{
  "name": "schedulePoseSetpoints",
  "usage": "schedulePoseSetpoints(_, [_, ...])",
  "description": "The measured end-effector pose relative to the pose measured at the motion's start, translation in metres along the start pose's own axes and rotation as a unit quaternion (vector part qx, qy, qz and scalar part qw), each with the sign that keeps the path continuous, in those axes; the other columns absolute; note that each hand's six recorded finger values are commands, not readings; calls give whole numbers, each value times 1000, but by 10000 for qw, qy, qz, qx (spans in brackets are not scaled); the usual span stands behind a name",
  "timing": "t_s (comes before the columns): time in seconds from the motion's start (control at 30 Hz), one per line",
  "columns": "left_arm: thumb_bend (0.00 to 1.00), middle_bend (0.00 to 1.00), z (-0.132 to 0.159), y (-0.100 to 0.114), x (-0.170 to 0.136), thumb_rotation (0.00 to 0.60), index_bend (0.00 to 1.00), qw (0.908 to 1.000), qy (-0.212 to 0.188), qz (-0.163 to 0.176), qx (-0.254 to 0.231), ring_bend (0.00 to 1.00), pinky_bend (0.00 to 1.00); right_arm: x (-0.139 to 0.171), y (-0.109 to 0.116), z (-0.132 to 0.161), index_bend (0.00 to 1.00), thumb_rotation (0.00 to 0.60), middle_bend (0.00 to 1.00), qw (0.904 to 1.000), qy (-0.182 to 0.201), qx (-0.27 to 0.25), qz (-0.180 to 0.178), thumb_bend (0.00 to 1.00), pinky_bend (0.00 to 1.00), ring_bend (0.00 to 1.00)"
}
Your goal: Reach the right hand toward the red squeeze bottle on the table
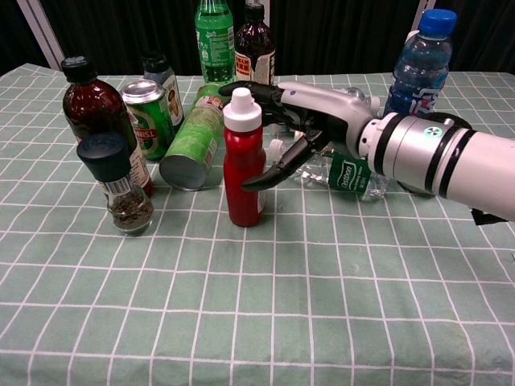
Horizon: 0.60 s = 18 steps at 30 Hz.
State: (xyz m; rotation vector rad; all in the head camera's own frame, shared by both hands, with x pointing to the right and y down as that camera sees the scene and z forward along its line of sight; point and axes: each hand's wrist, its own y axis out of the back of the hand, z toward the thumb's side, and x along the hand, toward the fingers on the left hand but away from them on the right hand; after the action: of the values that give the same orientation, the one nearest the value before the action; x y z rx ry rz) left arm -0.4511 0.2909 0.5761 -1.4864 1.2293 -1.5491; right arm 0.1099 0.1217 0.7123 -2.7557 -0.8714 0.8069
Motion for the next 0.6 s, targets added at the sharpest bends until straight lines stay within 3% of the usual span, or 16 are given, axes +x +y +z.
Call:
schedulePoseSetpoints(0.03, [0, 109, -1, 0, 0, 600, 228, 10000, 7, -6, -3, 113, 160, -3, -3, -1, 39, 600, 176, 10000, -7, -18, -8, 86, 102, 33])
schedulePoseSetpoints(0.17, [0, 109, -3, -1, -3, 600, 229, 10000, 47, -11, -38, 112, 160, -13, -8, -5, 476, 600, 496, 9999, -22, 3, -151, 475, 405, 348])
schedulePoseSetpoints(0.23, [0, 109, -5, -1, -4, 600, 229, 10000, 77, -12, -54, 113, 160, -15, -7, -5, 581, 600, 583, 9995, 23, 18, -305, 568, 517, 437])
schedulePoseSetpoints(0.33, [0, 109, -8, -1, -7, 600, 229, 9999, 120, -19, -53, 113, 160, -12, -2, 0, 641, 600, 619, 9984, 178, -30, -527, 602, 578, 474])
schedulePoseSetpoints(0.6, [0, 109, -5, 0, -6, 600, 230, 10000, 74, 7, -52, 113, 160, 16, 18, 45, 650, 600, 622, 9903, 1047, -287, -871, 599, 581, 480])
